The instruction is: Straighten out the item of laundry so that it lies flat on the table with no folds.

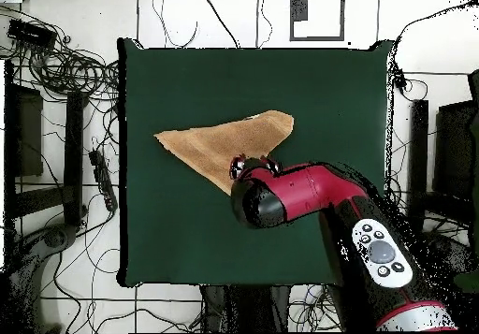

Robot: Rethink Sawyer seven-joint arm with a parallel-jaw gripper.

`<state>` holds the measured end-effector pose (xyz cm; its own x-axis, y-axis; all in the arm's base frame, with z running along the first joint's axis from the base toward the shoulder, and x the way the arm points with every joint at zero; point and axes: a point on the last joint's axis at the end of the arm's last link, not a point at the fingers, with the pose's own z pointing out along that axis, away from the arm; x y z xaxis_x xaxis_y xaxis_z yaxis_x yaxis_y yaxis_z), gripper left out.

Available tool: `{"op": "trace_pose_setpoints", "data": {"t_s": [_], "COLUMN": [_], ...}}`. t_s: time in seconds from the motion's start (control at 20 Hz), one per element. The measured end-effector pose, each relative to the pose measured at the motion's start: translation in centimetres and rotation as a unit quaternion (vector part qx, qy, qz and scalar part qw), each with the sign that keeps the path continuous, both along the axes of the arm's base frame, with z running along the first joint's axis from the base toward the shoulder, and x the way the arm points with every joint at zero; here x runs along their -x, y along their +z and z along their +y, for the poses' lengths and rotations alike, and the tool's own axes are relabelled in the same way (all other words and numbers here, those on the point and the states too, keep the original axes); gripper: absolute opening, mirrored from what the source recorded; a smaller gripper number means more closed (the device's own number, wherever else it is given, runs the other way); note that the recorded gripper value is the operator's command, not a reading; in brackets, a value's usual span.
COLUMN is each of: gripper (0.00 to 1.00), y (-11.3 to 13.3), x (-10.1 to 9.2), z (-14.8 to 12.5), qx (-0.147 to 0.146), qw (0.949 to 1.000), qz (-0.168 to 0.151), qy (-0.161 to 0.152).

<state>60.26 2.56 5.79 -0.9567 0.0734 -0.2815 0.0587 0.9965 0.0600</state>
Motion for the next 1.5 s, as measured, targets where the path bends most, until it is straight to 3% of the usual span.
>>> {"op": "trace_pose_setpoints", "data": {"t_s": [0.35,1.0,1.2,1.5], "gripper": [1.0,1.0,1.0,1.0], "y": [-1.0,-3.0,-3.3,-3.3], "x": [1.7,3.8,3.7,3.2], "z": [0.7,6.5,6.3,3.5], "qx": [0.014,0.016,0.01,0.007], "qw": [0.9998,0.9979,0.9984,0.9997], "qz": [0.008,-0.009,-0.011,-0.009], "qy": [0.009,0.063,0.055,0.022]}}
